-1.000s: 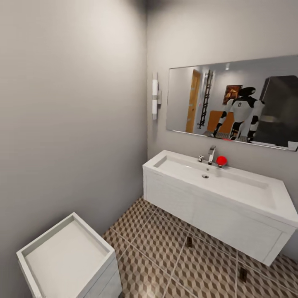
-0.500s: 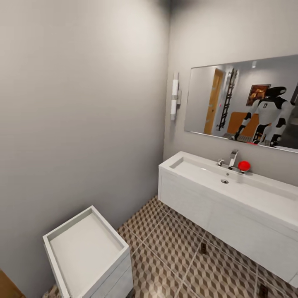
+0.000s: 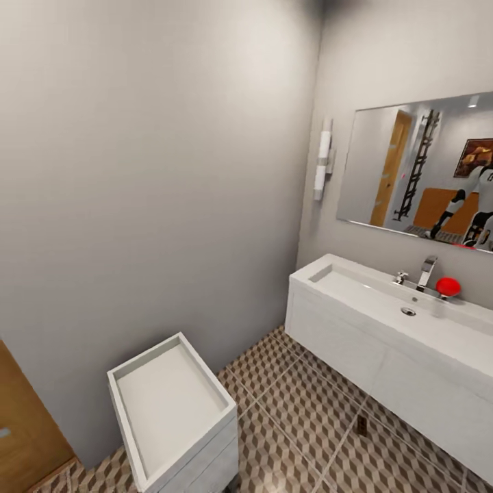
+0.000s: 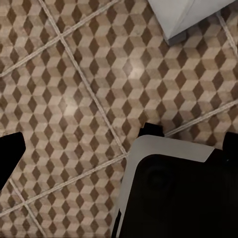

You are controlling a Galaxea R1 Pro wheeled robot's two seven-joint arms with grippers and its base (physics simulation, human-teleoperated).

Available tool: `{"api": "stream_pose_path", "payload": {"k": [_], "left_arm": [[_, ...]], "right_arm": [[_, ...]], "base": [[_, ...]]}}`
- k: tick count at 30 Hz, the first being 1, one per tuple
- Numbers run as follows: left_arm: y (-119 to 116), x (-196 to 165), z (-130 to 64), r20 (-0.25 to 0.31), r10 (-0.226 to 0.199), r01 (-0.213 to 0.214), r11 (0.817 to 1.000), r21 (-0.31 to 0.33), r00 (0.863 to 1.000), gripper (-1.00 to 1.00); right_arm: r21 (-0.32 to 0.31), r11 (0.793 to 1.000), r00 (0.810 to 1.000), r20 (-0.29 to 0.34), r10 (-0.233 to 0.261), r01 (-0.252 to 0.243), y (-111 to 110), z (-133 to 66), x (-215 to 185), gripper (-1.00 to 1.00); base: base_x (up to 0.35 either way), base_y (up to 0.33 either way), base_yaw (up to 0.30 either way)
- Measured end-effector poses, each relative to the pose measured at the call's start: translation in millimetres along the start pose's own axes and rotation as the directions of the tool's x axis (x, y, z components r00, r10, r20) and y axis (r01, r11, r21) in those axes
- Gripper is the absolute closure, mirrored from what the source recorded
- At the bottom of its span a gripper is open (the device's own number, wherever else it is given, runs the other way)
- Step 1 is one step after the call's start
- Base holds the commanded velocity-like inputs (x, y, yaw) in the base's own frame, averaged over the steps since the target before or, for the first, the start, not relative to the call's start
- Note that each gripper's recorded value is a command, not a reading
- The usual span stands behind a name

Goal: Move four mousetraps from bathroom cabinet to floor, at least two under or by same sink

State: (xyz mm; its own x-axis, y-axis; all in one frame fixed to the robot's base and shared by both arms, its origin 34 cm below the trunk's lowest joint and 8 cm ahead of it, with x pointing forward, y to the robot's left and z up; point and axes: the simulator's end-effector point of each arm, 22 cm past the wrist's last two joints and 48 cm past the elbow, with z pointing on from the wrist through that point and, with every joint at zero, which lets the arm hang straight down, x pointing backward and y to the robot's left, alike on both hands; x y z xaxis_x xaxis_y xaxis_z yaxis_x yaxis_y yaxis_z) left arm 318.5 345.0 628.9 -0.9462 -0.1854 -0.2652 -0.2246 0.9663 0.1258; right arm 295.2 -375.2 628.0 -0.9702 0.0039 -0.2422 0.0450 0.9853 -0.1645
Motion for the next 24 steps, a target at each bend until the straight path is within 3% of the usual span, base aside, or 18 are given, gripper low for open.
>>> {"api": "stream_pose_path", "payload": {"k": [24], "left_arm": [[-0.8,7.3,-0.3,-0.009,0.002,-0.002,1.0,0.001,1.0,-1.0]], "right_arm": [[-0.001,1.0,1.0,0.0,0.0,0.0,0.7,0.0,0.0,-1.0]], "base": [[0.0,0.0,0.276]]}}
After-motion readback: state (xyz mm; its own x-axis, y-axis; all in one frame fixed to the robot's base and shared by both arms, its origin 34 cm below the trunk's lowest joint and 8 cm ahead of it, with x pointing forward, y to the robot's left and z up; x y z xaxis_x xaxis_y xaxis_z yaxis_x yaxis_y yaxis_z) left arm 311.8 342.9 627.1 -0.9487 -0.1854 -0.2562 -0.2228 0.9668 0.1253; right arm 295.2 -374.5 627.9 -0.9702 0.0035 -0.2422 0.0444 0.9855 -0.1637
